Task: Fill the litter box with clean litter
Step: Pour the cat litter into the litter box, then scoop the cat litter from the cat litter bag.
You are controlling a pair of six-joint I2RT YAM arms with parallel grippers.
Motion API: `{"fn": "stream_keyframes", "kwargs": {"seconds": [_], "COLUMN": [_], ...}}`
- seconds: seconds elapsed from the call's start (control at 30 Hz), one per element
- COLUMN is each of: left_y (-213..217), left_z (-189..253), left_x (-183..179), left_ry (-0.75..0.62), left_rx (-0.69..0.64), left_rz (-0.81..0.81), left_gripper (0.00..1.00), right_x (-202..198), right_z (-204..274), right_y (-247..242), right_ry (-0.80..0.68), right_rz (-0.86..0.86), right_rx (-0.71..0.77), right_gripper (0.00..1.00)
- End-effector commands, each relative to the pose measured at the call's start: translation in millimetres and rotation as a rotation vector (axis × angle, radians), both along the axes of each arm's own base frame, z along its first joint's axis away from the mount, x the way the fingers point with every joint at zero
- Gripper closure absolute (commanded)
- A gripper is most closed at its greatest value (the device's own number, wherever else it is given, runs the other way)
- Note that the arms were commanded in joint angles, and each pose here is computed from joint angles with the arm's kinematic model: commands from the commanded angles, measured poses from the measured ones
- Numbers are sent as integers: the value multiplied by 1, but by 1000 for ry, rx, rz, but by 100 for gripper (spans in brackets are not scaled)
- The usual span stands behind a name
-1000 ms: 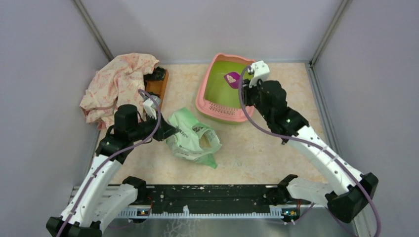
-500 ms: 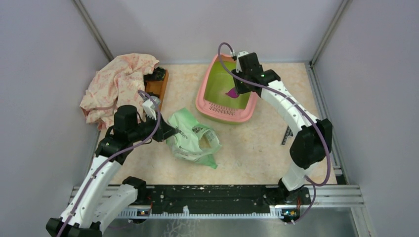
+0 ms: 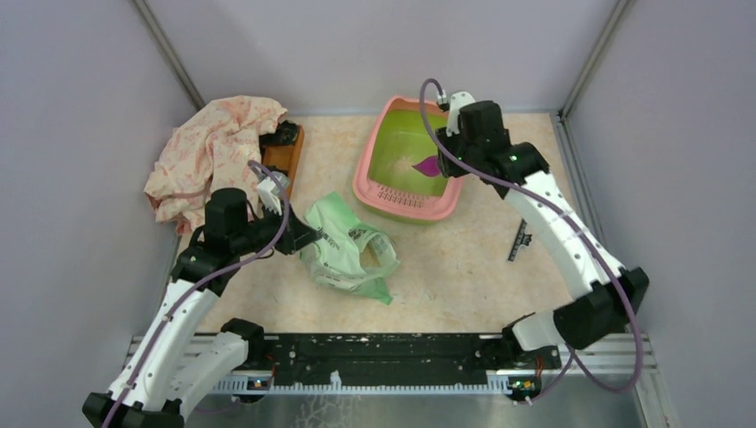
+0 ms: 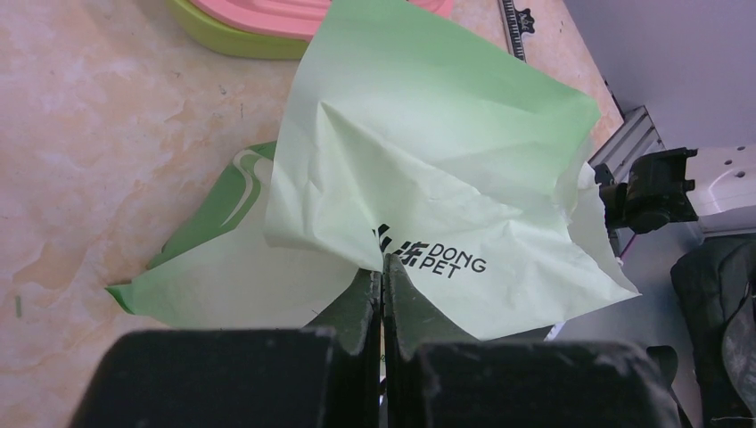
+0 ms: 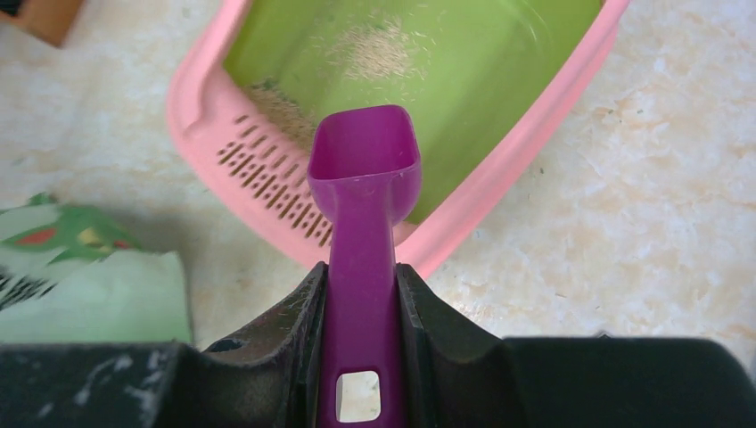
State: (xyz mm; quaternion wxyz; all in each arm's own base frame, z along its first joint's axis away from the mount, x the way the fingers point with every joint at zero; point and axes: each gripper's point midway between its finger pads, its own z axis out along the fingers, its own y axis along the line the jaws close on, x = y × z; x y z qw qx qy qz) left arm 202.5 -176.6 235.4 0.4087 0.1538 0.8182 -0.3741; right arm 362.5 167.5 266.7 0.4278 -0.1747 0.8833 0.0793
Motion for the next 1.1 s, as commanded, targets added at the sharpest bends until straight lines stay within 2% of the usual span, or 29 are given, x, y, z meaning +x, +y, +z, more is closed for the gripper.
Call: {"fn": "stream_keyframes", "kwargs": {"seconds": [0.0, 0.2, 0.47, 0.73, 1.07], "left_y": [-14, -14, -11, -11, -13], "left_z": [67, 64, 68, 68, 68], "left_x": [2, 5, 12, 13, 8], "left_ry": [-194, -195, -216, -225, -232], "left_rx": [-111, -100, -77, -71, -83], "left_rz": [-72, -70, -53, -56, -75], "left_gripper": [100, 100, 100, 100, 100], "right_x": [-48, -131, -201, -231, -233], "right_z": [67, 71, 86, 101, 120], "right_y": [3, 8, 11, 14, 20], "right_ry": [-129, -7, 56, 71, 60], "right_rz": [115, 302, 437, 503, 530], "right_rx": [152, 248, 324, 375, 396], "right_gripper": [100, 100, 100, 100, 100]}}
